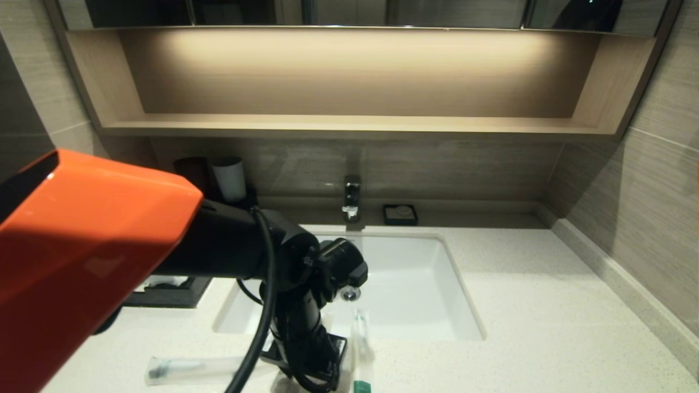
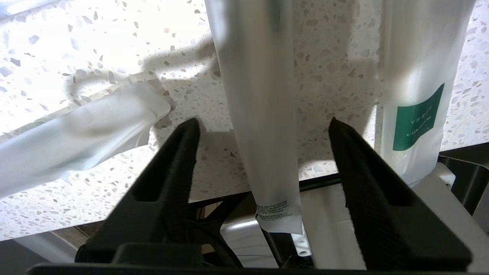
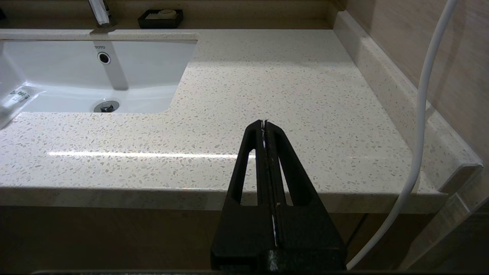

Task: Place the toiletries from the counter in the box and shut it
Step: Pick up the bathroom toiletry

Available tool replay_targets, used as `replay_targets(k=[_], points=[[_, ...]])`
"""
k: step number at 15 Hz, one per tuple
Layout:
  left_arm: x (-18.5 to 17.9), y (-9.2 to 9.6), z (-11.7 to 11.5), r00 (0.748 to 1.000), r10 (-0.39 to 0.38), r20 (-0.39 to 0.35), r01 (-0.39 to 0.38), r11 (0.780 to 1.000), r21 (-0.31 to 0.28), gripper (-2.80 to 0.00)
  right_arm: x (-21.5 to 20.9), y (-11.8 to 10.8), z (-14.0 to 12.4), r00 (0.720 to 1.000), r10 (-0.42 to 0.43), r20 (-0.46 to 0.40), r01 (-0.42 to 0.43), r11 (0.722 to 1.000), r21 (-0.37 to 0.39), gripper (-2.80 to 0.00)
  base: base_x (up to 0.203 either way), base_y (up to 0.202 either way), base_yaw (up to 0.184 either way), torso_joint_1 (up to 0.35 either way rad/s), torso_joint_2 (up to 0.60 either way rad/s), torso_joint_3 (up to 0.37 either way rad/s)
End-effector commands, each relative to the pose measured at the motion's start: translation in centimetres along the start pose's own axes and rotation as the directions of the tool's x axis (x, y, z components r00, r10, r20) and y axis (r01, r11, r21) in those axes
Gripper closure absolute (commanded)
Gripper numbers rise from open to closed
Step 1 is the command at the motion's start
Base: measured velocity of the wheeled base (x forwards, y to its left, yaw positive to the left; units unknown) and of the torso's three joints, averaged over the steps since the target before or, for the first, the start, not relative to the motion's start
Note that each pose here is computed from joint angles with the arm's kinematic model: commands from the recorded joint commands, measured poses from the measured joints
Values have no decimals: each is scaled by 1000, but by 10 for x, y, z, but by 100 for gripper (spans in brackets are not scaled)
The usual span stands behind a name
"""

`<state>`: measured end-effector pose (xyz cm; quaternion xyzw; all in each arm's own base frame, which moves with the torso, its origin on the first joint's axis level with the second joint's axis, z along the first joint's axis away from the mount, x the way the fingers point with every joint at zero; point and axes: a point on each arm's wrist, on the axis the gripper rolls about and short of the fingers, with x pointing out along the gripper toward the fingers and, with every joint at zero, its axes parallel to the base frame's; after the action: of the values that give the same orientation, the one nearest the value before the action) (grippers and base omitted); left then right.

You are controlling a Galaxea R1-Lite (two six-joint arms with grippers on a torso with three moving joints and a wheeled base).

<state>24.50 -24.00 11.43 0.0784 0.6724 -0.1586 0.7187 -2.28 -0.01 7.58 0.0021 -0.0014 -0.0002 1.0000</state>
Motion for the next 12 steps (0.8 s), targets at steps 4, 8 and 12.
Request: replay_targets(k=[4,8,12], points=[[0,0,0,1000,2,-5,-2,1000,-3,0,0,0,0,1000,0,-1,0,1000,0,0,0,0,0,0,0,0],[0,0,0,1000,2,-5,-2,1000,1,0,0,0,0,1000,0,-1,0,1000,0,0,0,0,0,0,0,0],[1,0,0,1000,4,-7,-4,1000,1,0,0,0,0,1000,0,-1,0,1000,0,0,0,0,0,0,0,0]])
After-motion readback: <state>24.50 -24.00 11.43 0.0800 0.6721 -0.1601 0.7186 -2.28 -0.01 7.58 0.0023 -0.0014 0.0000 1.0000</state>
